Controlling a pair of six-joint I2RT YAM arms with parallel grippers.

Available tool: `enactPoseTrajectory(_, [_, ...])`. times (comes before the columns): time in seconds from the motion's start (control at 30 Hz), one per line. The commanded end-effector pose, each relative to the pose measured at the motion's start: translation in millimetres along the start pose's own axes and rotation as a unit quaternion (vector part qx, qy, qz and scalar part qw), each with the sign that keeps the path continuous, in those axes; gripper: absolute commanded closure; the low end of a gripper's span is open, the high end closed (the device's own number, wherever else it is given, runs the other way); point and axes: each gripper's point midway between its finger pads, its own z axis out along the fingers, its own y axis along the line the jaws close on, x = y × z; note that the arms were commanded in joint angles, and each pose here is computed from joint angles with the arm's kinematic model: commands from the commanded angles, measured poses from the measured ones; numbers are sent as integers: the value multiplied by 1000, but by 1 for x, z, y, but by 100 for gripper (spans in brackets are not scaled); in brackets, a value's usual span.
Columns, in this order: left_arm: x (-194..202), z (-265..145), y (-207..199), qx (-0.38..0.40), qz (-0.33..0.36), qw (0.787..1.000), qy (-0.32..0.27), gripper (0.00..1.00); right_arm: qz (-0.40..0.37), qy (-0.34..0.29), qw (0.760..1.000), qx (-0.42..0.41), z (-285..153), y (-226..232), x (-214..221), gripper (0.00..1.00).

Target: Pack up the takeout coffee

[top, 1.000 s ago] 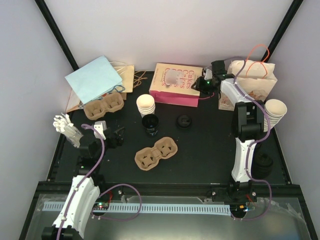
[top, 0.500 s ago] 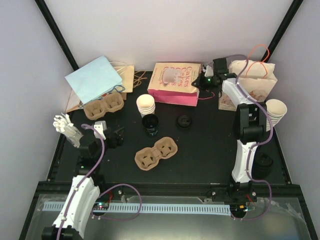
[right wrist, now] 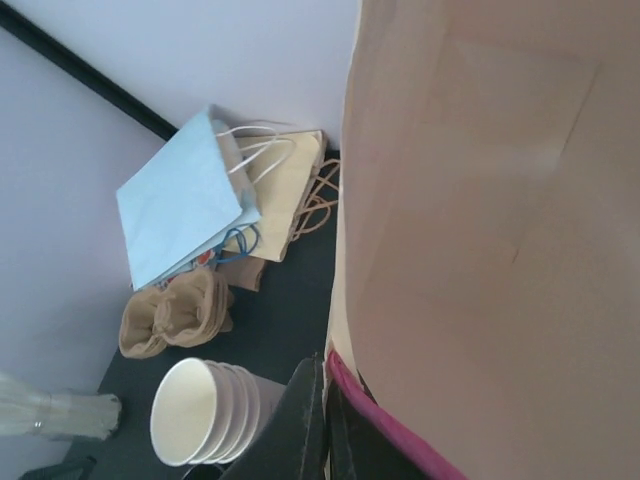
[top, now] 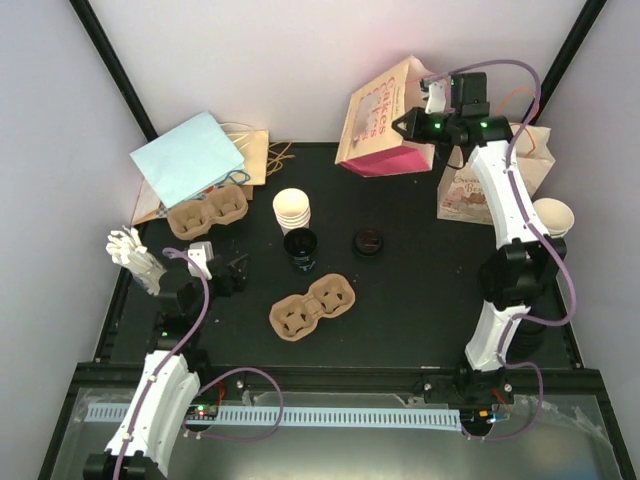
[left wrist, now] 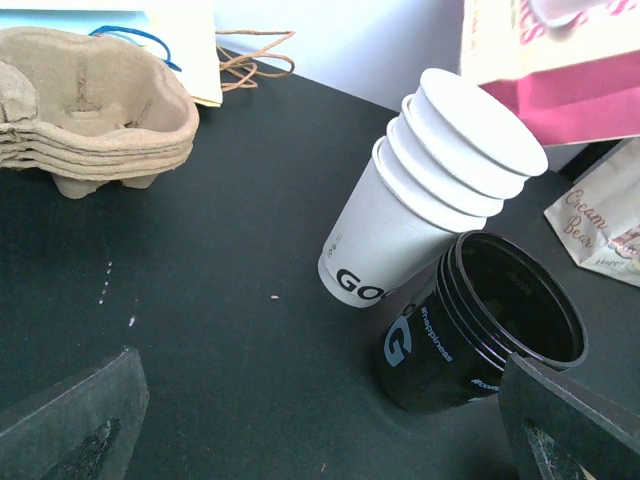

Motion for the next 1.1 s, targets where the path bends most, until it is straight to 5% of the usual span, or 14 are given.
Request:
enactPoseTrajectory(0.0, [-6, 0, -3, 5, 6, 1000, -10, 1, -51, 17, 999, -2, -31, 37, 6, 99])
enactPoseTrajectory(0.4, [-6, 0, -3, 5, 6, 1000, -9, 1, -102, 6, 993, 61, -115, 65, 24, 99])
enactPoseTrajectory(1.07, [-5, 1, -2, 3, 3, 1000, -7, 1, -87, 71, 983, 143, -206, 68, 161, 99])
